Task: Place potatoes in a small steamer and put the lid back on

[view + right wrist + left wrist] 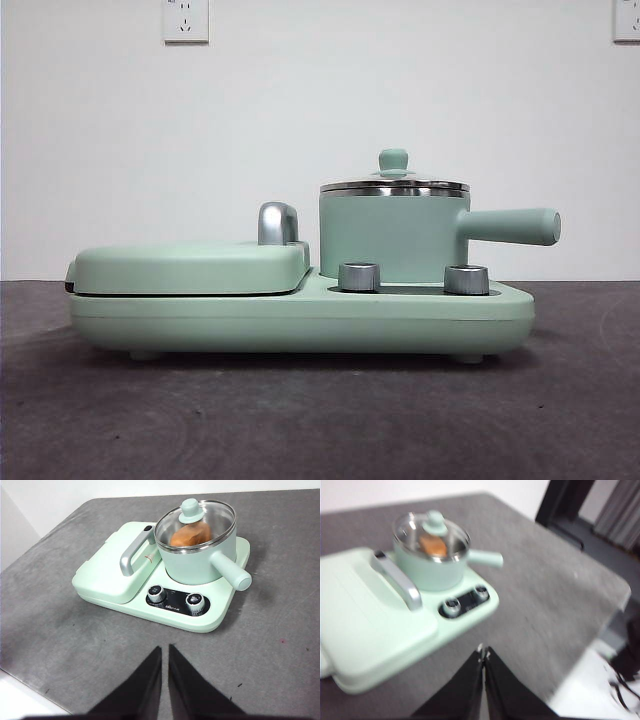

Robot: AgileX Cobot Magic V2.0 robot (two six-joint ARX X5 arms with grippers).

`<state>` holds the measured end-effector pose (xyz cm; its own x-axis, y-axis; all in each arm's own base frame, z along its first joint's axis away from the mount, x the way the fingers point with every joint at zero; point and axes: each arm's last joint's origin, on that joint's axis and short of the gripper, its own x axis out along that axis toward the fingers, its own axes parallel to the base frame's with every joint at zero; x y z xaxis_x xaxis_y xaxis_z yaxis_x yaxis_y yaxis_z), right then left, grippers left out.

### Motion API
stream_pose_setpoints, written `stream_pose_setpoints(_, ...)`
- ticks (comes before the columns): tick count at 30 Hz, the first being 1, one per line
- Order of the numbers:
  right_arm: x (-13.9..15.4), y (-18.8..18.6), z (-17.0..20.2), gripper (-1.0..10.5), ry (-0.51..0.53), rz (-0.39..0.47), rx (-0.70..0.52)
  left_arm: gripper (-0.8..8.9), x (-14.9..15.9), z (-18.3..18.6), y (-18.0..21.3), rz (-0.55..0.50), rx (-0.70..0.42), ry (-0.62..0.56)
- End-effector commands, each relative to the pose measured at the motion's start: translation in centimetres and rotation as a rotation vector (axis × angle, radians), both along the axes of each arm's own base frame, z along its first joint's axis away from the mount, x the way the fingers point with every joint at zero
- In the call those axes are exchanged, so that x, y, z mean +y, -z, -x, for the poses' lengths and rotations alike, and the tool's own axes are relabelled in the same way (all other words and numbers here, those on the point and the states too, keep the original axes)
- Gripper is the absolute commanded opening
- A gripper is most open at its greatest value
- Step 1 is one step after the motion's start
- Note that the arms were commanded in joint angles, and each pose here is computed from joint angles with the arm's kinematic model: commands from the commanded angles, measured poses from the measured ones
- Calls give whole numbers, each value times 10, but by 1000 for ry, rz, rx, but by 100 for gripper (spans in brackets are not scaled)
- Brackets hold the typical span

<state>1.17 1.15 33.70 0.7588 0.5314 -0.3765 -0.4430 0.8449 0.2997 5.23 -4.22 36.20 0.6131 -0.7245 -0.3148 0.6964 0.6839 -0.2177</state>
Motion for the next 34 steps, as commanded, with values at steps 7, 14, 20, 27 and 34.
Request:
stream_pose_setpoints(7, 0, -2, 0, 19, -9, -1, -15, 6, 15, -23, 95, 61, -290, -338)
stream_pose_setpoints(14, 0, -2, 0, 19, -9, -2, -15, 6, 24, -41, 182, 53, -321, -482)
stream_pose_setpoints(20, 0, -2, 0, 19, -9, -2, -15, 6, 31, -43, 208, 5, -227, -623)
stream_pose_setpoints(27, 0, -2, 0, 19, -9, -2, -16, 6, 36, -43, 212, -47, -191, -749)
stream_pose_setpoints(34, 0, -2, 0, 19, -9, -2, -16, 6, 36, -43, 212, -46, -191, -749)
